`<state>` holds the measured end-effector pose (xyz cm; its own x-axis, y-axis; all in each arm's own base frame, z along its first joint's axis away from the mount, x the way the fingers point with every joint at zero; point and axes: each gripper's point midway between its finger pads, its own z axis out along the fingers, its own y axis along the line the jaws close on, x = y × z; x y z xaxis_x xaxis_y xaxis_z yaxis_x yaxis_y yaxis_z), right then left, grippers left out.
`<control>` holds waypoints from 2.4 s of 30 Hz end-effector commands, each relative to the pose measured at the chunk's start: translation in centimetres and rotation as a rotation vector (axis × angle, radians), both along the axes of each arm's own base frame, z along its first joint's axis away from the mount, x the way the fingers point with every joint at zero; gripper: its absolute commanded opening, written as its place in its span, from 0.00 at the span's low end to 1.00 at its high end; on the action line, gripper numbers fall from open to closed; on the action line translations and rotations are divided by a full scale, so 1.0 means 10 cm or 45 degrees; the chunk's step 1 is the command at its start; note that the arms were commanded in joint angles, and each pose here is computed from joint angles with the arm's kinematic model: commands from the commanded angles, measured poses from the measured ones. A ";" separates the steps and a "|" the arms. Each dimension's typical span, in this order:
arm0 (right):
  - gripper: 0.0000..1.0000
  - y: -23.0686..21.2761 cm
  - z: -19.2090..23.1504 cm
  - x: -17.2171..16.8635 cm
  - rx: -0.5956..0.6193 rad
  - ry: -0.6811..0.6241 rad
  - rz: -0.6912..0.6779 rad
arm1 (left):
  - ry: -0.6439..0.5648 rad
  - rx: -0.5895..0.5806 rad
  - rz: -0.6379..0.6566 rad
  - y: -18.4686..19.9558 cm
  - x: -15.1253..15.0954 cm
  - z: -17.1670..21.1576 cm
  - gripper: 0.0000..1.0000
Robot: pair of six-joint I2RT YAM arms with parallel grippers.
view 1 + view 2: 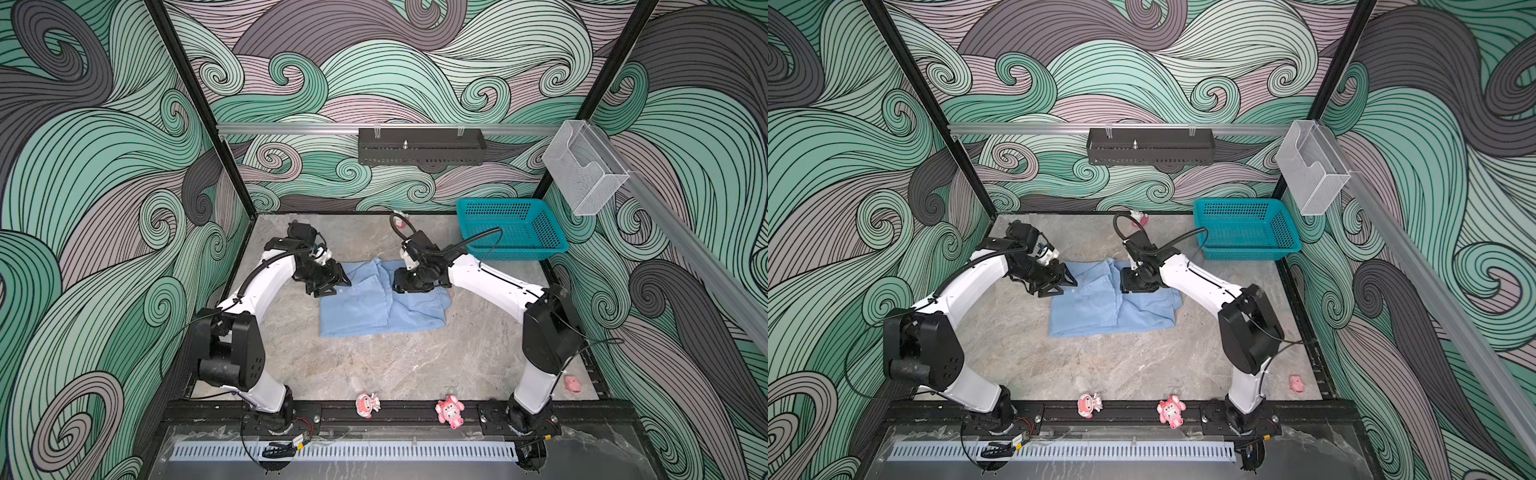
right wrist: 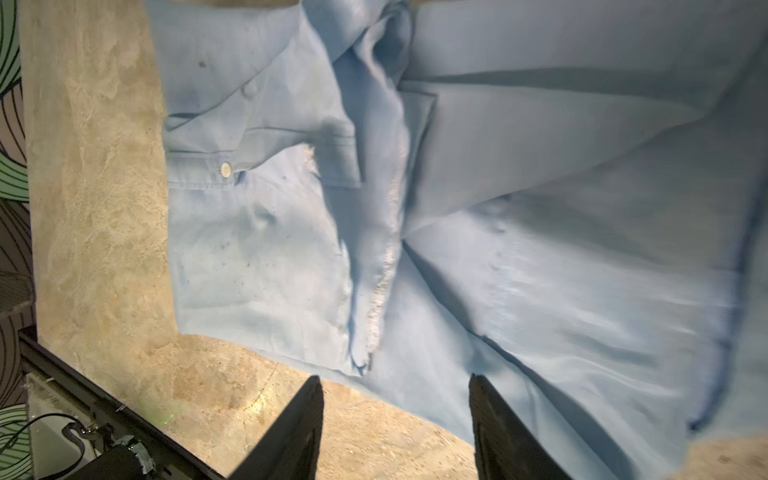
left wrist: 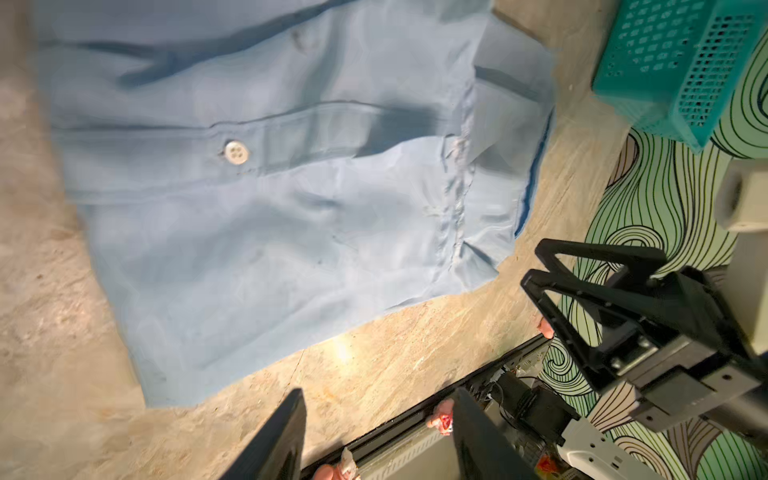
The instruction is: Fold and stack the long sleeve shirts
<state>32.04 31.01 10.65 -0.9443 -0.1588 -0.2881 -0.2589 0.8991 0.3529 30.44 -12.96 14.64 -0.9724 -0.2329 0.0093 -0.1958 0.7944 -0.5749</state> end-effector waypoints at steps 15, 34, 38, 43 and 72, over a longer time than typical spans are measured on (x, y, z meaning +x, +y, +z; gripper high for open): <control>0.00 0.43 -0.18 -0.25 0.015 0.150 -0.001 | 0.014 -0.078 0.152 0.42 -0.24 0.12 0.59; 0.00 0.01 -0.56 -0.57 -0.188 0.309 -0.077 | 0.185 -0.023 0.187 0.40 -0.20 -0.29 0.58; 0.08 -0.16 -0.64 -0.44 -0.255 0.267 -0.099 | 0.191 -0.018 0.181 0.39 -0.23 -0.35 0.59; 0.34 -0.24 -0.29 -0.37 -0.242 0.178 -0.084 | 0.170 -0.071 0.186 0.34 -0.24 -0.43 0.59; 0.16 -0.14 -1.02 0.23 -0.172 0.345 -0.130 | 0.152 0.065 0.294 0.49 0.04 -1.17 0.62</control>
